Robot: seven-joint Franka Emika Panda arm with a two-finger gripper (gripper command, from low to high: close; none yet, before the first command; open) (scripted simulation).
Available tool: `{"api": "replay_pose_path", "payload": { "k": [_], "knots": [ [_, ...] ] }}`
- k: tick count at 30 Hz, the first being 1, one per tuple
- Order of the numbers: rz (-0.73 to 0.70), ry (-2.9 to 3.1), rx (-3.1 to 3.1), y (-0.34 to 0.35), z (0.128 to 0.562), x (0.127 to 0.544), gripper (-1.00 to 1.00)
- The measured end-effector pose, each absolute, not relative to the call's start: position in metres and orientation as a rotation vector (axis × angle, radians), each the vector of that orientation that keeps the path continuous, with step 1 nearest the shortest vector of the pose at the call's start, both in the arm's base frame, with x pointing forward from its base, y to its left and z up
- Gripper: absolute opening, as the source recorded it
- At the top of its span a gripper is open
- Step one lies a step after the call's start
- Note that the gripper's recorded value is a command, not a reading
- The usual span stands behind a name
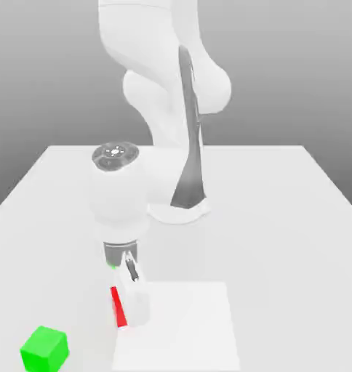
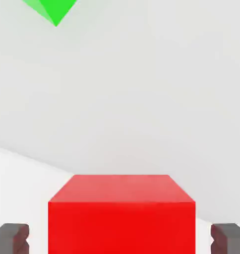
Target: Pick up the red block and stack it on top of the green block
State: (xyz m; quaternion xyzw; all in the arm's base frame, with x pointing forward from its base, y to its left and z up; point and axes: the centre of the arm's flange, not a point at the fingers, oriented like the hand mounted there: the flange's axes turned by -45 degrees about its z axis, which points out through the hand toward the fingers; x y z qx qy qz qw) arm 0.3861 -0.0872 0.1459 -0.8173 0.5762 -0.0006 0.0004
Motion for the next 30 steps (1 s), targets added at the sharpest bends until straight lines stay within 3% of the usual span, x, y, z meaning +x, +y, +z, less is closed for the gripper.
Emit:
{"api": "replay_pose_path", "payload": {
  "k": [4, 10, 21, 26, 27, 30],
  "knots": [
    [-0.003, 1.810, -2.567, -0.087, 0.147, 0.386, -1.00],
    [-0.003, 1.810, -2.567, -0.088, 0.202, 0.387, -1.00],
    [-0.002, 1.815, -2.566, -0.190, 0.241, 0.465, -1.00],
    [-0.002, 1.817, -2.562, -0.209, 0.195, 0.475, -1.00],
    [-0.002, 1.817, -2.562, -0.209, 0.186, 0.475, 1.00],
    [-0.002, 1.817, -2.562, -0.209, 0.186, 0.475, 1.00]
  ]
}}
